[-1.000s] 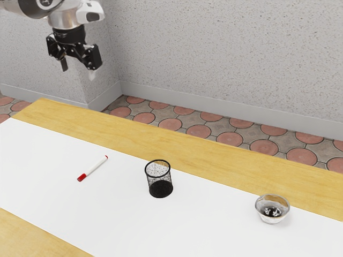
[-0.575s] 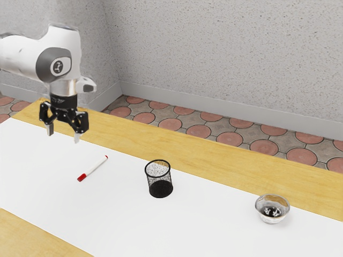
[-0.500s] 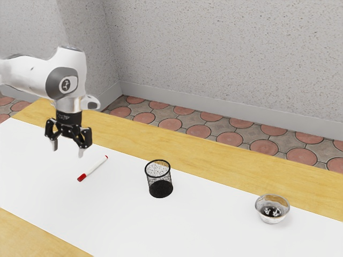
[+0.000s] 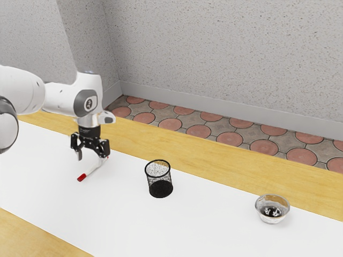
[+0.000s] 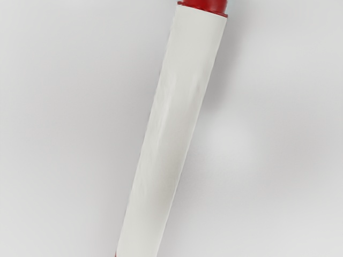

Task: Put the marker into the pen holder.

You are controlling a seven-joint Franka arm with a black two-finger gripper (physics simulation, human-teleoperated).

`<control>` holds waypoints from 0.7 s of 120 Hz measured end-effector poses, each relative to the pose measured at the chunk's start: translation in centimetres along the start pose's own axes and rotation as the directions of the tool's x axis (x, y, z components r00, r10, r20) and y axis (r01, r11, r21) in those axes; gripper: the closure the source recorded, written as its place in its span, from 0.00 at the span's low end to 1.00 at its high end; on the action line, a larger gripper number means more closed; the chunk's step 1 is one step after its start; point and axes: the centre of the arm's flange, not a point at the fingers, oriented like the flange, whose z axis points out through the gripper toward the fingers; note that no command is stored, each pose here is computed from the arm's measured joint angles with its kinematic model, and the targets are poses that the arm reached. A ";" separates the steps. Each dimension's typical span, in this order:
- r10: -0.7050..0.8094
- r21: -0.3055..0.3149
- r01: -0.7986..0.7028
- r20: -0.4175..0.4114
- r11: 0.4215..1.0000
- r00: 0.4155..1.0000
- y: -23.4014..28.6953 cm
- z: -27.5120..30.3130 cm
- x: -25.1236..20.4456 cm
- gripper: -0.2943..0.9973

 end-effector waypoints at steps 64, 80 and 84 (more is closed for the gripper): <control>0.129 -0.050 -0.128 0.030 0.991 0.991 -0.7 2.2 3.5 0.48; 0.159 -0.038 -0.158 0.035 0.987 0.987 -0.7 2.2 3.4 0.67; 0.165 -0.037 -0.164 0.036 0.986 0.986 -0.7 2.2 3.4 0.70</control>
